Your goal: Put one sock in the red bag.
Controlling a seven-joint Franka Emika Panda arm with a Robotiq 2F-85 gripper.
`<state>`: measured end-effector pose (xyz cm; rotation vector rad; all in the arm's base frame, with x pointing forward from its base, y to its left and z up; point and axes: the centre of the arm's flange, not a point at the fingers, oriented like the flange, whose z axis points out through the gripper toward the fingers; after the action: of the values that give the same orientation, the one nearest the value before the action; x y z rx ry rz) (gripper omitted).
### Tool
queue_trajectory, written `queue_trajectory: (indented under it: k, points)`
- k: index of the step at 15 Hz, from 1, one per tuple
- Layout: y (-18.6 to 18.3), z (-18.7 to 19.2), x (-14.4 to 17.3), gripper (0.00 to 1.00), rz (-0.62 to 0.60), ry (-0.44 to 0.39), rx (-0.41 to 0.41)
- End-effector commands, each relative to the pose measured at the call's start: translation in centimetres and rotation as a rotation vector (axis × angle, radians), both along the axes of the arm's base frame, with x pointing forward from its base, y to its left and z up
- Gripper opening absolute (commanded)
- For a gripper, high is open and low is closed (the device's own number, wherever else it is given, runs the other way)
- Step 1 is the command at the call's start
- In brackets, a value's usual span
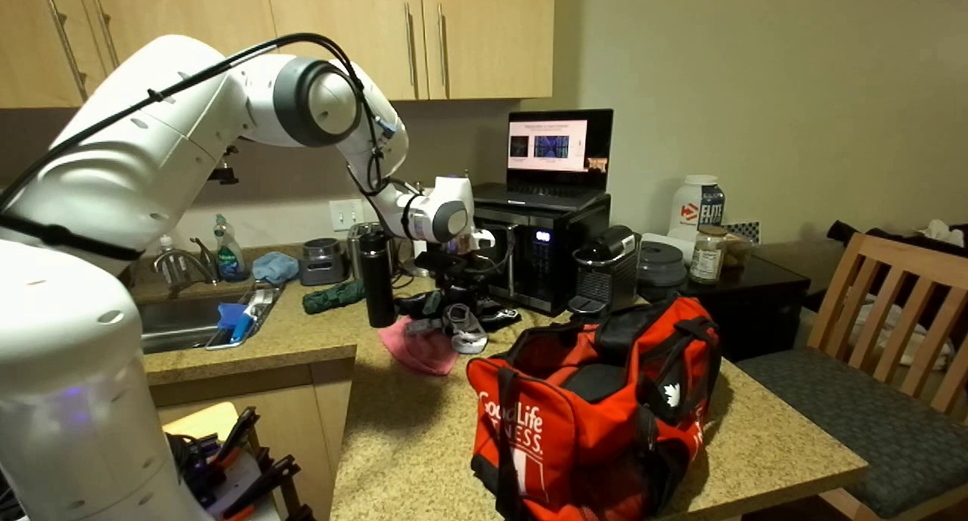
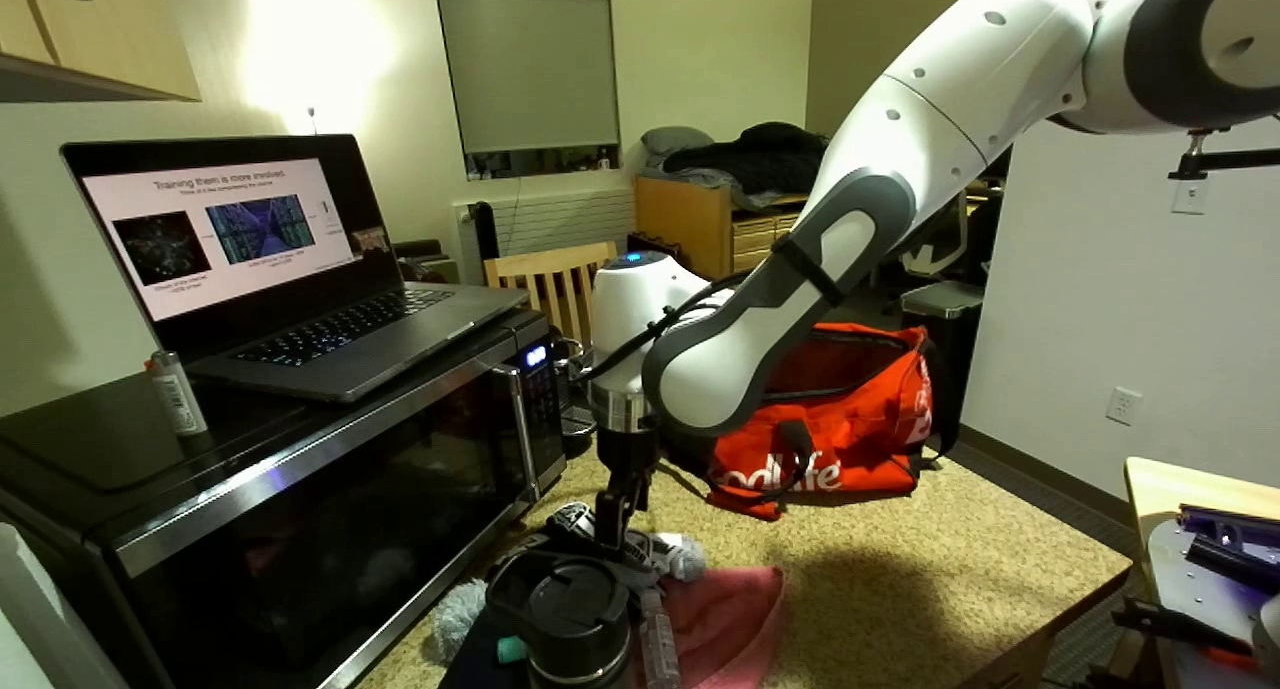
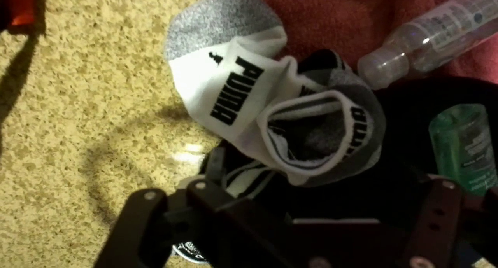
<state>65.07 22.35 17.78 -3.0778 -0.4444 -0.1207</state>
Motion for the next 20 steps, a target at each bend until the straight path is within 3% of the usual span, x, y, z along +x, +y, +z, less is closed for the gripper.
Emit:
queue_trajectory:
  k: [1,11,15,20]
  points:
    - [0.1,-0.2,0.4,0.72,-0.023,-0.009,0.032]
    - [-0.2,0.2,0.0,0.07,-0.028,-0.004,0.047]
    - [-0.9,0.9,-0.5,0.02,-0.034,0.025,0.034]
    - [-3.2,4.0,-1.7,0.06,-0.055,0.082,0.008]
